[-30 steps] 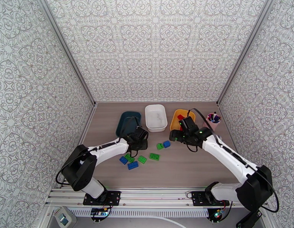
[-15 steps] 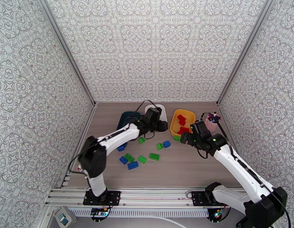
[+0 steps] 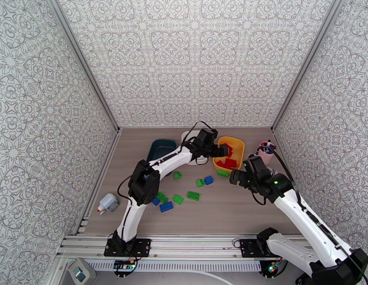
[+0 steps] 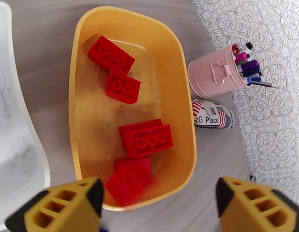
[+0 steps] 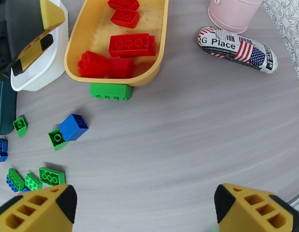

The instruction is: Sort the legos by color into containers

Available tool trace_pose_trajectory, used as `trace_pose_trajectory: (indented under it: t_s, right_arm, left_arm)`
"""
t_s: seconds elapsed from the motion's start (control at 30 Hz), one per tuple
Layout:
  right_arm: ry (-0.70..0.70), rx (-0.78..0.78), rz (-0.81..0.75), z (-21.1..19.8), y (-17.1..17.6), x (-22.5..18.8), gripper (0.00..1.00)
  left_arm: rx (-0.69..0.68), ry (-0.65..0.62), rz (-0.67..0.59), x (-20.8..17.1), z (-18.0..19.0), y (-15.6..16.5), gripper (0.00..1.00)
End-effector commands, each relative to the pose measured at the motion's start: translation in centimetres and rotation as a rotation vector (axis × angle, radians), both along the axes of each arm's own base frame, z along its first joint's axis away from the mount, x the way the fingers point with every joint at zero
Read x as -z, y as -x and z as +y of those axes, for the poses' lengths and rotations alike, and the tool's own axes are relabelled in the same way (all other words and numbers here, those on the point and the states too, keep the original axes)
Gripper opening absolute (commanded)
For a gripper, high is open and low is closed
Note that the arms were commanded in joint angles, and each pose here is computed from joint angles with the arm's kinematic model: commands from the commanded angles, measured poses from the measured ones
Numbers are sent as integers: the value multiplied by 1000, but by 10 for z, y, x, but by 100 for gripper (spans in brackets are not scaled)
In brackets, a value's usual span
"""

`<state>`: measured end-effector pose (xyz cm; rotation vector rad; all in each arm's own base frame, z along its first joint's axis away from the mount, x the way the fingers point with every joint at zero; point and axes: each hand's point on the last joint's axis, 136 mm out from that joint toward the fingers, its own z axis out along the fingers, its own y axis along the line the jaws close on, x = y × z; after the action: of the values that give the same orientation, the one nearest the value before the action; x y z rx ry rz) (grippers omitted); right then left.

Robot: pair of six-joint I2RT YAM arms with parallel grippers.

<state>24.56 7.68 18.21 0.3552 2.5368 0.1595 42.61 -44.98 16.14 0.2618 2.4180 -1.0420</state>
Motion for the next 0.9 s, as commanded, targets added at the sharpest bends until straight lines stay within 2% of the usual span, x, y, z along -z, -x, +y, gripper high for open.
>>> trace_pose_trajectory:
  t_s: [0.0,0.17,0.43,0.67,0.87]
  right_arm:
    - [-16,-14,15,3,1,8,99]
    - [-66,-76,32,20,-6,14,99]
    - [-129,-137,102,46,-15,33,84]
    - [-157,-187,139,74,-22,46,79]
    - [-162,-332,181,119,-17,61,83]
  left_arm:
    - [16,35,-34,-31,0,9,86]
    - [-26,20,-73,-45,25,22,87]
    - [-151,-83,-129,-50,93,45,93]
    - [-264,-177,-84,-30,160,68,98]
    - [-376,-220,-3,1,218,97,99]
